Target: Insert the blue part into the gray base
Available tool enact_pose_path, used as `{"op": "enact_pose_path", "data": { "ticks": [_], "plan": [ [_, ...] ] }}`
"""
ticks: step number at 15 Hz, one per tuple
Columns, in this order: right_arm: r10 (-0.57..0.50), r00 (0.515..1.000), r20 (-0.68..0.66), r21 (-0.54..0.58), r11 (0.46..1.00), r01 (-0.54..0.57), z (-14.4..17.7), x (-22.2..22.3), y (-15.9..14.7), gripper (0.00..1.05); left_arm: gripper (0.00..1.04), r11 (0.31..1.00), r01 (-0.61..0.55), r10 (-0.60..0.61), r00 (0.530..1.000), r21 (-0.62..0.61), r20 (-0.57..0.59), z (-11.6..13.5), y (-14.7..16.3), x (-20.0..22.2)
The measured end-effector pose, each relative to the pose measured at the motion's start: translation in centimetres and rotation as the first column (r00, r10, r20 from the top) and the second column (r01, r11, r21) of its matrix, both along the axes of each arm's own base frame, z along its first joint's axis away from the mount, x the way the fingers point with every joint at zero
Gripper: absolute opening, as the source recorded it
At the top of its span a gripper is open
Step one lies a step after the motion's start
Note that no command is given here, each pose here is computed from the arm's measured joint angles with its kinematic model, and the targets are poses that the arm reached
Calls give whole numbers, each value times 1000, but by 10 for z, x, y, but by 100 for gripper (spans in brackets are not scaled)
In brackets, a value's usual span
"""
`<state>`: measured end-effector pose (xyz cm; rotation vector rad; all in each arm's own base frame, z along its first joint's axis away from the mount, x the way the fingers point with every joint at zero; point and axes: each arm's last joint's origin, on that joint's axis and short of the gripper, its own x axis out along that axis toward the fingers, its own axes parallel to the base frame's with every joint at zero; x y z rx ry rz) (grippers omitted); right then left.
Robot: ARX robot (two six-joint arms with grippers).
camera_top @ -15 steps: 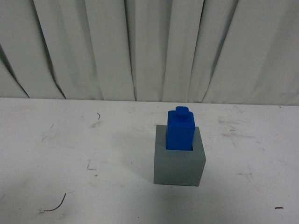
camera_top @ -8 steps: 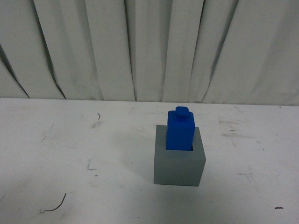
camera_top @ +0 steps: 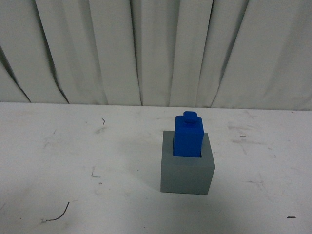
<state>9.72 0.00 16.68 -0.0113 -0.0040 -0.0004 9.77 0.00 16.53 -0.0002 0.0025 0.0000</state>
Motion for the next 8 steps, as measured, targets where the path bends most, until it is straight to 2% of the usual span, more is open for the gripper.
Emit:
{"op": "enact_pose_path", "data": {
  "ticks": [8],
  "plan": [
    [0,1000,0,0,1000,0,0,0,0,98,98,1000,0,0,1000,0,0,0,0,0]
  ]
}}
